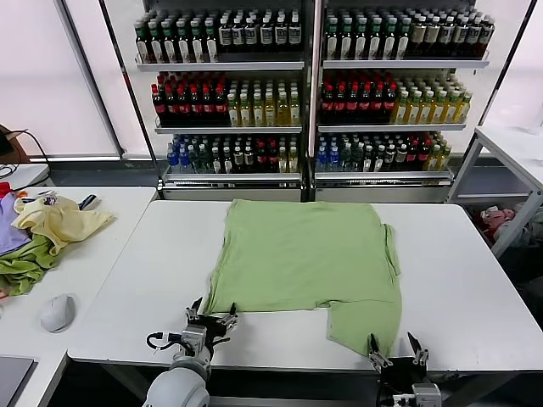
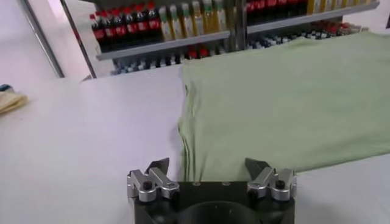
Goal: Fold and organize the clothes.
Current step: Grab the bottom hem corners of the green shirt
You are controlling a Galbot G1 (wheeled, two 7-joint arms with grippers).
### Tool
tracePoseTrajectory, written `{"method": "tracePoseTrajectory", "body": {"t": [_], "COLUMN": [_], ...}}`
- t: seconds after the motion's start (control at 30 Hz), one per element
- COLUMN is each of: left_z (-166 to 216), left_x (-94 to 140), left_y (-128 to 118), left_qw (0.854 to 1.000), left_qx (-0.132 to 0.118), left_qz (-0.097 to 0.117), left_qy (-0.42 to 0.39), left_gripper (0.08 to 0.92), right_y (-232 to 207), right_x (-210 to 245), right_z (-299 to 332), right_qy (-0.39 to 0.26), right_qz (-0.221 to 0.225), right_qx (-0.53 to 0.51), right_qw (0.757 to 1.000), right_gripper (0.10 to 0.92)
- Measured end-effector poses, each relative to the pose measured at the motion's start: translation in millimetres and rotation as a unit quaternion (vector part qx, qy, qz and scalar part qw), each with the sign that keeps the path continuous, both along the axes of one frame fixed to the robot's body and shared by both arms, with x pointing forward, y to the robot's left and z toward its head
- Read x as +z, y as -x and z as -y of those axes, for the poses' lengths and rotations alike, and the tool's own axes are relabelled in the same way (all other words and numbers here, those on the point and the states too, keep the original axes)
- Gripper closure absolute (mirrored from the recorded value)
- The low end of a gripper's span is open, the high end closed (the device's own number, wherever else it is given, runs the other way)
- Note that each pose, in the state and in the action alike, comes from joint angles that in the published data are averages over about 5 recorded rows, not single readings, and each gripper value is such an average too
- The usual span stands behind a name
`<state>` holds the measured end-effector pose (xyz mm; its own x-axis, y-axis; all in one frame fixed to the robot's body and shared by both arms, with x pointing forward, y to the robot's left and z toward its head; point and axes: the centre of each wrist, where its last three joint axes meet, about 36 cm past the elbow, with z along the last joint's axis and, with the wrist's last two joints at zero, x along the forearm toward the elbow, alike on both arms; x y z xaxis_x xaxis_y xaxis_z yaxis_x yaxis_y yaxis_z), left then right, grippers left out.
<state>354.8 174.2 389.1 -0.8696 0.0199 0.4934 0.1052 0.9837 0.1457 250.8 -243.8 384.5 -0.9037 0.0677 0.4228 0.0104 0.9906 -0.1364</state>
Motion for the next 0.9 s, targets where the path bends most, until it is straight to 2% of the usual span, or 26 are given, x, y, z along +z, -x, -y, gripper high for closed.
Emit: {"method": "tracePoseTrajectory", "body": {"t": [0.33, 0.53, 0.73, 0.9], "left_z": [-4, -7, -9, -11], "left_x": [-3, -2, 5, 18], "left_y": [5, 8, 15, 22], "left_qw": [1.000, 0.999, 0.999, 0.999], "left_qx": [0.002, 0.001, -0.001, -0.007], "left_qz": [-0.019, -0.026, -0.025, -0.013], "left_qy": [0.022, 0.037, 0.044, 0.051], "left_gripper": [0.544, 0.717, 0.869, 0.899], "right_y": [4, 7, 5, -1], "right_x": [1, 6, 19, 35], "right_z": [3, 5, 11, 18], "right_qy": [-0.011, -0.021, -0.028, -0.031], "right_qz": [-0.005, 0.003, 0.036, 0.074], "right_qx": [0.003, 0.008, 0.016, 0.022], "right_qw": [1.000, 1.000, 0.999, 0.997], "right_gripper": [0.739, 0.878, 0.899, 0.899]}}
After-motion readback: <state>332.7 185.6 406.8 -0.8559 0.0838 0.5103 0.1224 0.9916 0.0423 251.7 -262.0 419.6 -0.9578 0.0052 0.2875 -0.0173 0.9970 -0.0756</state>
